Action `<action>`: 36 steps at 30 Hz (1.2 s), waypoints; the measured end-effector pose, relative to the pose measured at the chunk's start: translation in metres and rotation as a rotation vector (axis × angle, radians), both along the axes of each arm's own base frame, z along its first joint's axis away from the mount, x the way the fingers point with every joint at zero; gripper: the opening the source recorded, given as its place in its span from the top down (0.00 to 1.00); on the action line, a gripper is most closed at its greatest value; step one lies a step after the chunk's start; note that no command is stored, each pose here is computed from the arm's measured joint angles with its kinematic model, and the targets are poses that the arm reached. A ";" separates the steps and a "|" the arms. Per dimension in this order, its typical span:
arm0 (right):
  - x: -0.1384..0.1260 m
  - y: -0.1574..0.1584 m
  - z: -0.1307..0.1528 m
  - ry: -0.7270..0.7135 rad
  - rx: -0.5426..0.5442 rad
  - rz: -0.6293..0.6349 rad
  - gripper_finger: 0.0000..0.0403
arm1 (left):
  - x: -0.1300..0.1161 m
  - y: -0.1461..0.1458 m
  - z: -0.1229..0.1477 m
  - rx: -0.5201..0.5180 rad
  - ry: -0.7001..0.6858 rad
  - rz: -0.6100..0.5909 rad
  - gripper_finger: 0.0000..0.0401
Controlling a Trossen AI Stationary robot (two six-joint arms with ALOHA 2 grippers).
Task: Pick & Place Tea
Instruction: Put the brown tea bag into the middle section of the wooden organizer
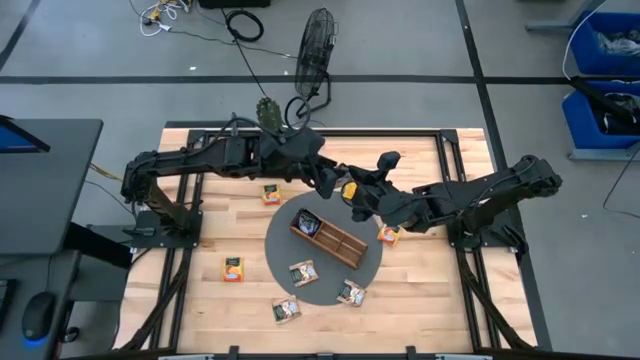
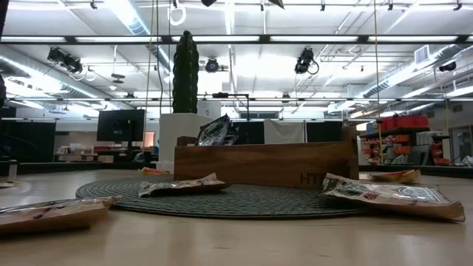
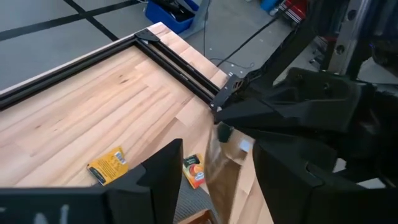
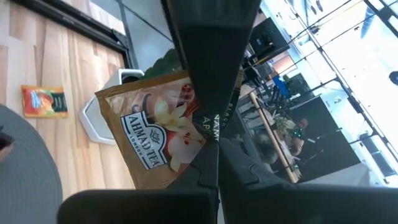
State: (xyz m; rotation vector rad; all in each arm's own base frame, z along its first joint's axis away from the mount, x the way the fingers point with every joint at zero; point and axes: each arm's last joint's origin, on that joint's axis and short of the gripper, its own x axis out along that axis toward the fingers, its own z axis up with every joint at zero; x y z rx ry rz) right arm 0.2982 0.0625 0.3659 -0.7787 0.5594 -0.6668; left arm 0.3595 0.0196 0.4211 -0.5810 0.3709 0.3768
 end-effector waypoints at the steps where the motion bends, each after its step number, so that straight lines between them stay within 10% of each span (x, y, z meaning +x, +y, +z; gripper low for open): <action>1: 0.000 0.000 0.001 -0.010 0.003 0.000 1.00 | 0.000 0.001 0.000 0.003 0.001 0.000 0.52; 14: 0.001 0.000 0.002 -0.029 0.009 0.000 1.00 | 0.000 0.001 0.001 0.084 0.016 -0.043 0.96; 23: -0.016 -0.001 0.019 -0.096 0.033 -0.003 0.87 | -0.001 0.001 0.001 0.193 0.056 -0.091 0.99; 31: -0.071 -0.018 0.087 -0.499 0.471 0.198 0.64 | -0.002 -0.002 0.000 0.296 0.095 -0.183 0.99; 36: -0.090 -0.039 0.107 -0.506 0.779 0.408 0.54 | 0.000 -0.004 0.003 0.351 0.054 -0.281 0.99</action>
